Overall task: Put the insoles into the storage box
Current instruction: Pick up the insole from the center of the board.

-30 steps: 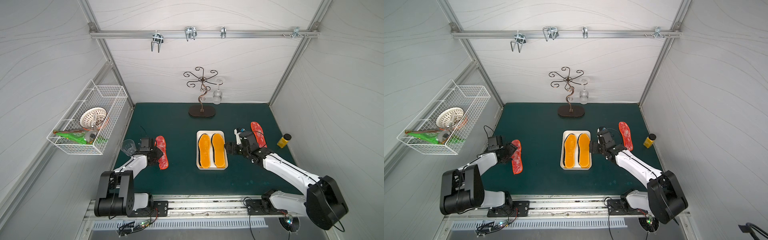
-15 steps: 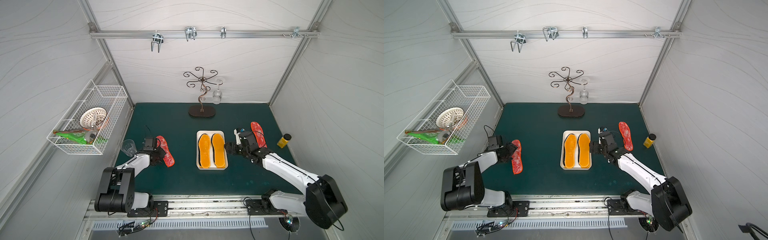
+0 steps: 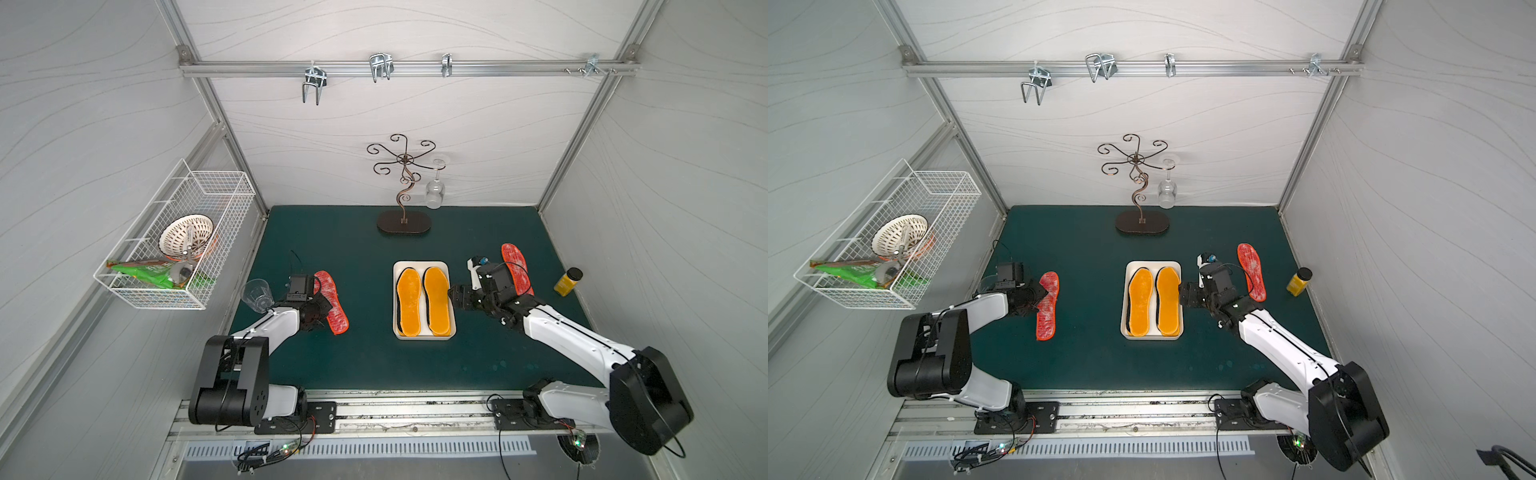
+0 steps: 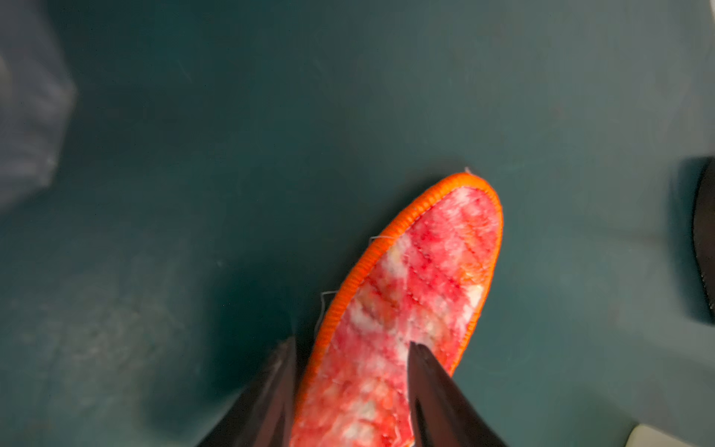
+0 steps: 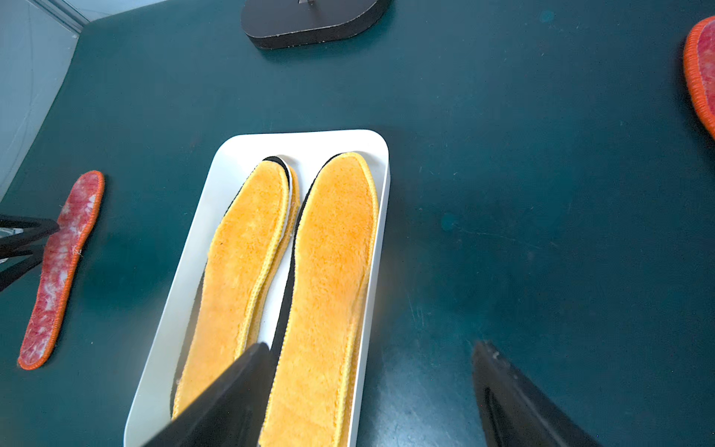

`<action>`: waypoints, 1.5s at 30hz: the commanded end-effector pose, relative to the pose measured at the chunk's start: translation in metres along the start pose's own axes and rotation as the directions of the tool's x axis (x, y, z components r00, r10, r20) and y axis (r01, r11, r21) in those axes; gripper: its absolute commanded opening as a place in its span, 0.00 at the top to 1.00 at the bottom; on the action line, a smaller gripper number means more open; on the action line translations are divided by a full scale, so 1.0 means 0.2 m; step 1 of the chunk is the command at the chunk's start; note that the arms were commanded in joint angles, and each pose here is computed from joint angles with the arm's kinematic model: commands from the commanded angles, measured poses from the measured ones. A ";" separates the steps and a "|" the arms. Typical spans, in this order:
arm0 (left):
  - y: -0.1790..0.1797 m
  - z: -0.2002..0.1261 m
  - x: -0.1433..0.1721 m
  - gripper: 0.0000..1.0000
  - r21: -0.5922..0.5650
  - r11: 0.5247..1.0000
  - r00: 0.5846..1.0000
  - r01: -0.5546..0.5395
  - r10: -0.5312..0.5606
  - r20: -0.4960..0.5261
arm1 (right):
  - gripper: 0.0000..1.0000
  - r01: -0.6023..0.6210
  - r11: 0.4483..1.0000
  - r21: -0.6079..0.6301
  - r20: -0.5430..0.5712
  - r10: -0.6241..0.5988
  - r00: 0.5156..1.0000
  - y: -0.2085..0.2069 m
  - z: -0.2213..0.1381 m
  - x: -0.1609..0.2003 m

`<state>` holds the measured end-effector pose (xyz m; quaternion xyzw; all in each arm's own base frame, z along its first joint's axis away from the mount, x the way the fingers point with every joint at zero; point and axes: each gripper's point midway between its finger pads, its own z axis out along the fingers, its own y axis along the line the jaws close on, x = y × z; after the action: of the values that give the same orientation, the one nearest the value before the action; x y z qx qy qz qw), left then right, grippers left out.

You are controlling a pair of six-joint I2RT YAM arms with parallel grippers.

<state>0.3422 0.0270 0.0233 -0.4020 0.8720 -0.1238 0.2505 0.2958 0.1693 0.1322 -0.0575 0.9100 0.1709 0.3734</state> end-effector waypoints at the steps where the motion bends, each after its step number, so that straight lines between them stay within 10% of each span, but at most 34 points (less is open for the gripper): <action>1: 0.03 -0.03 0.15 0.52 -0.005 1.000 0.995 0.027 -0.027 -0.094 | 0.15 -0.005 1.000 -0.001 -0.008 0.005 1.000 0.01 0.02 0.01; 10: 0.08 -0.27 0.15 0.34 -0.011 0.999 0.999 0.039 -0.039 -0.017 | 0.15 -0.012 0.999 -0.030 -0.017 0.012 1.000 0.03 0.01 0.02; 20: 0.15 -0.20 0.25 0.34 -0.042 0.999 0.996 0.023 -0.026 -0.086 | 0.15 -0.018 0.999 -0.044 -0.039 0.016 0.999 0.05 0.04 0.03; 45: -0.06 -0.14 0.30 1.00 0.049 0.994 0.991 -0.095 0.099 -0.094 | 0.15 -0.013 1.000 -0.012 -0.060 0.012 0.998 0.02 0.09 0.06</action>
<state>0.2927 -0.0258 0.0172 -0.3563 0.9003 -0.1473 0.2018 0.2934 0.1767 0.1100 -0.0637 0.9227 0.1754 0.3373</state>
